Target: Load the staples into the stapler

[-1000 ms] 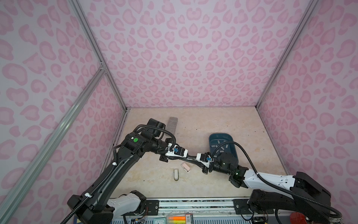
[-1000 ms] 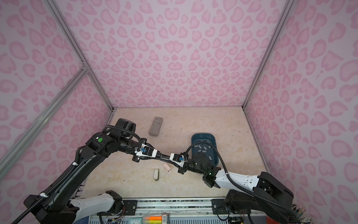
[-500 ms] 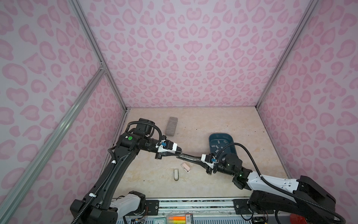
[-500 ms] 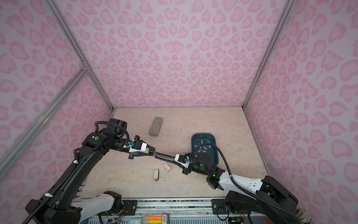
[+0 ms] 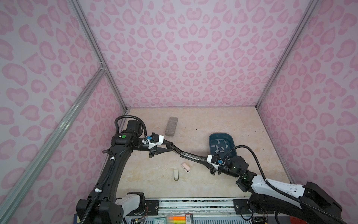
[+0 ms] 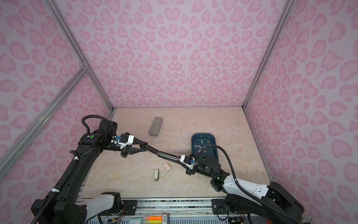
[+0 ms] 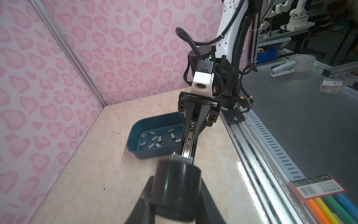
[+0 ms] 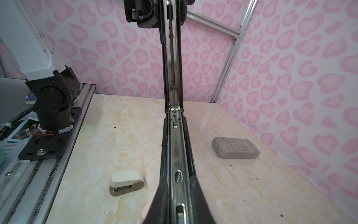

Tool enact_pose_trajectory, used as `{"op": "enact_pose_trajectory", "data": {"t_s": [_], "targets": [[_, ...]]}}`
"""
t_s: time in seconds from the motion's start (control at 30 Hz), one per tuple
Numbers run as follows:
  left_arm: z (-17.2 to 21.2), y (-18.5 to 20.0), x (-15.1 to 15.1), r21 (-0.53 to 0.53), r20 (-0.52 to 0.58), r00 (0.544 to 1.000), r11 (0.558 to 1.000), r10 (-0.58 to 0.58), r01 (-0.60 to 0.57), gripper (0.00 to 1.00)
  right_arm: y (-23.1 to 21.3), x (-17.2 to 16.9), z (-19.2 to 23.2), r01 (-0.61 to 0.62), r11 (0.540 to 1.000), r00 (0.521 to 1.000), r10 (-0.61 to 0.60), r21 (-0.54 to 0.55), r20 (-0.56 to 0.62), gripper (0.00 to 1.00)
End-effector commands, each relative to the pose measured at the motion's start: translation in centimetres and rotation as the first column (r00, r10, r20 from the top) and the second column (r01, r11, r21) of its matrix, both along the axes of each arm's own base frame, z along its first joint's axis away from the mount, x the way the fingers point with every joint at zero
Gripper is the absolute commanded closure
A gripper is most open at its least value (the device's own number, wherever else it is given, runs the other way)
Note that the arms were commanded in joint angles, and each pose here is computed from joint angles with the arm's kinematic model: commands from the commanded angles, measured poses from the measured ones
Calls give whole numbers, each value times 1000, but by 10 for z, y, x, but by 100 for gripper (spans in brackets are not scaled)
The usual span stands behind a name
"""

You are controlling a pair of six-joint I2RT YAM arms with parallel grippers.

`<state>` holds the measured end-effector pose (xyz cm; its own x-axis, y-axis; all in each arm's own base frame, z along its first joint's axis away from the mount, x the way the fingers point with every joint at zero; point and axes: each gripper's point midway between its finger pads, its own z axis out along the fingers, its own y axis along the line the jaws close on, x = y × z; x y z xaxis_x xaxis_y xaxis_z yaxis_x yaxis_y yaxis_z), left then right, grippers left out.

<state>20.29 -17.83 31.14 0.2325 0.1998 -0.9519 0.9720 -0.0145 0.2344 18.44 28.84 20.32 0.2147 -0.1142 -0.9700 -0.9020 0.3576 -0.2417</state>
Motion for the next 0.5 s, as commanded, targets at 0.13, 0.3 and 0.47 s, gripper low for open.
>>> {"op": "enact_pose_trajectory", "data": {"t_s": [0.13, 0.3, 0.47], "targets": [[9, 7, 18, -53, 88, 996, 998, 22, -18, 92, -5, -10, 12, -22, 998, 1000, 21, 54, 14, 100], [6, 12, 24, -42, 76, 996, 998, 50, -47, 73, -10, -12, 18, -15, 997, 1000, 13, 81, 26, 100], [-8, 17, 43, 40, 47, 989, 989, 138, -140, 3, -13, -17, 23, -26, 995, 999, 22, 96, 40, 100]]}}
